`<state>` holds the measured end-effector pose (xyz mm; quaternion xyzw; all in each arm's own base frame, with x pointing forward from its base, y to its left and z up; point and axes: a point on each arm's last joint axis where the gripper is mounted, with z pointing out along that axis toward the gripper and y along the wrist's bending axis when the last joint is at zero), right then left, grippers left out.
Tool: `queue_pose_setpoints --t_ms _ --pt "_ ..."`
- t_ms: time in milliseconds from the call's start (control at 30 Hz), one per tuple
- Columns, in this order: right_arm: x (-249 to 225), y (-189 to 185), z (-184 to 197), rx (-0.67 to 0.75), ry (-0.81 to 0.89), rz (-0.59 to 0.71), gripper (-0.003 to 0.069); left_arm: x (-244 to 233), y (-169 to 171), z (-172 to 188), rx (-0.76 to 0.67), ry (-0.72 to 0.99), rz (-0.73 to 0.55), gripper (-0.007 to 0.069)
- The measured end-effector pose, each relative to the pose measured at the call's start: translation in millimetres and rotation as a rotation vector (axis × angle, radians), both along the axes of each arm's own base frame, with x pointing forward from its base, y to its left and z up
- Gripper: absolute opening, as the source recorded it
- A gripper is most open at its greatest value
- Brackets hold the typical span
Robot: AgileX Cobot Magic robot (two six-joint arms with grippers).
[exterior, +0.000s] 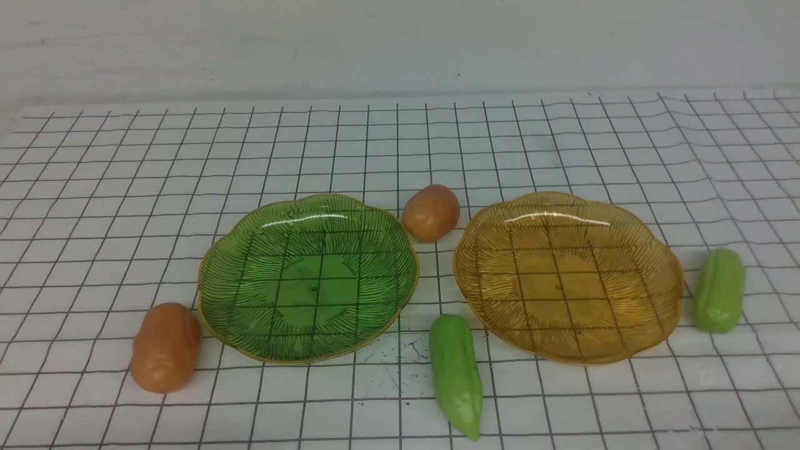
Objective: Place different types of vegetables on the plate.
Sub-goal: 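Put the potatoes from the left side into the left plate with the left gripper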
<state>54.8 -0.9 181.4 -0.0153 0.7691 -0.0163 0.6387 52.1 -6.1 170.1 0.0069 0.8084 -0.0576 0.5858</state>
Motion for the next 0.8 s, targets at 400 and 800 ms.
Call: queue_pose_setpoints --t_ms 400,800 --pt "0.0 0.0 0.0 0.000 0.000 0.000 -0.0015 0.0 0.0 0.0 0.001 0.000 0.000 -0.0008" --pt "0.0 0.0 -0.1 0.000 0.001 0.000 -0.0015 0.3 2.9 0.1 0.087 -0.009 0.006 -0.0008"
